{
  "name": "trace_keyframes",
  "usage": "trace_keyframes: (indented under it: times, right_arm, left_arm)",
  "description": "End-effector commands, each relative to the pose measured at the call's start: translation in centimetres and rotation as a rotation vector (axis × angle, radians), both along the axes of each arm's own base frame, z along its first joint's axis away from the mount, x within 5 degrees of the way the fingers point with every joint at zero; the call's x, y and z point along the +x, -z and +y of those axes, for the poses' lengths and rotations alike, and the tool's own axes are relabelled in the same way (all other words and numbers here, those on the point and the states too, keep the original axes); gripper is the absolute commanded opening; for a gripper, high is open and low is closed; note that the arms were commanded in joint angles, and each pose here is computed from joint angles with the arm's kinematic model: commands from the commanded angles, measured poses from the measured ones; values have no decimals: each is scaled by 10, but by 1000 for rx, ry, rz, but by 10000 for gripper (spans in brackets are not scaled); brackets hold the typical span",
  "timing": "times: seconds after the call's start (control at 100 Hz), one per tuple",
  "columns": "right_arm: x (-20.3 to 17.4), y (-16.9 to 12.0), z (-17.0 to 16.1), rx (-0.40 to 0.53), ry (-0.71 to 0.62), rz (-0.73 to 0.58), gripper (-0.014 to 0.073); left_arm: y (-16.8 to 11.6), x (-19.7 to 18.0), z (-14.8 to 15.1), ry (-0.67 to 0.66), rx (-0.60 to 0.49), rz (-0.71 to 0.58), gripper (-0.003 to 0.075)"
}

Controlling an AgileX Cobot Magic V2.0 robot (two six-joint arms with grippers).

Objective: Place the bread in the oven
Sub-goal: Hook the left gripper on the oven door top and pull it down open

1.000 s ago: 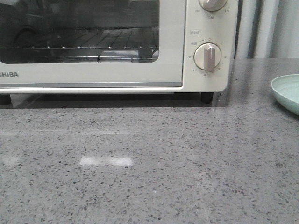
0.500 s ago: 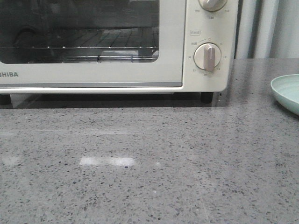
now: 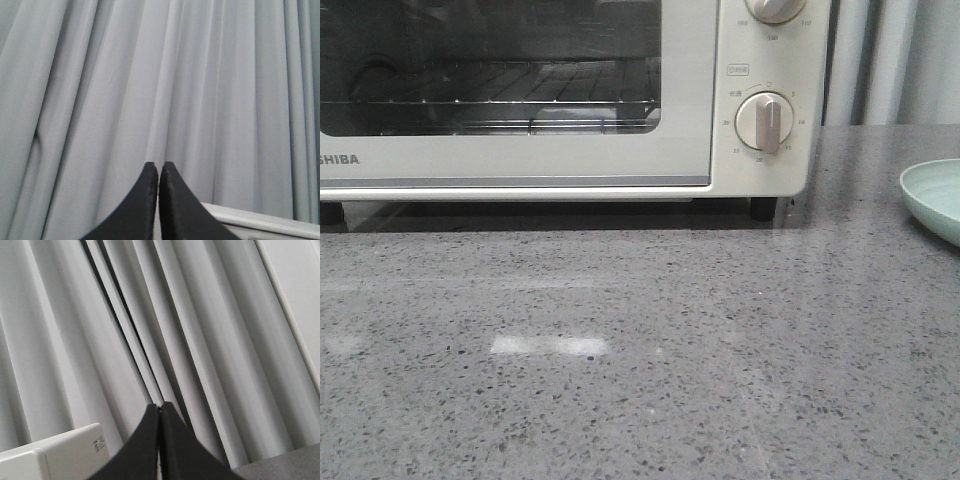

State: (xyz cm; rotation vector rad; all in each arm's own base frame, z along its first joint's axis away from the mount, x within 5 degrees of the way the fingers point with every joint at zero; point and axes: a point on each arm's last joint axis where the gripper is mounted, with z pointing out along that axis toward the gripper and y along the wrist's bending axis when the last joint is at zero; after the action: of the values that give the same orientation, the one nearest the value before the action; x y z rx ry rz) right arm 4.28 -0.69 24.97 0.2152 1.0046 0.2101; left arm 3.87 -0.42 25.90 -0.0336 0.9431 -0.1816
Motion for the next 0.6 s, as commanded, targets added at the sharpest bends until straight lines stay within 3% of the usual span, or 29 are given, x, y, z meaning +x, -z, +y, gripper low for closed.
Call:
trace_keyframes:
  times: [0.0, 0.14, 0.26, 0.42, 0.47, 0.59]
  right_arm:
    - [-4, -1, 0, -16, 7, -41, -61]
    - [0, -10, 4, -26, -41, 138, -61]
    - [-2, -26, 6, -110, -24, 233, -61]
    - [-1, -44, 6, -122, -25, 343, -61]
    - [-1, -49, 6, -122, -26, 364, -61]
    - [2, -55, 6, -122, -26, 375, -61]
  left_arm:
    - [-14, -11, -2, 54, -25, -114, -21]
    - [-40, -8, -10, 147, -8, 4, -21]
    - [-71, -4, -24, 227, 141, 29, -21]
    - [-101, 25, -38, 444, 115, 156, -21]
    - [-105, 39, -42, 487, 131, 205, -21]
    - [-108, 78, -49, 610, 56, 344, -21]
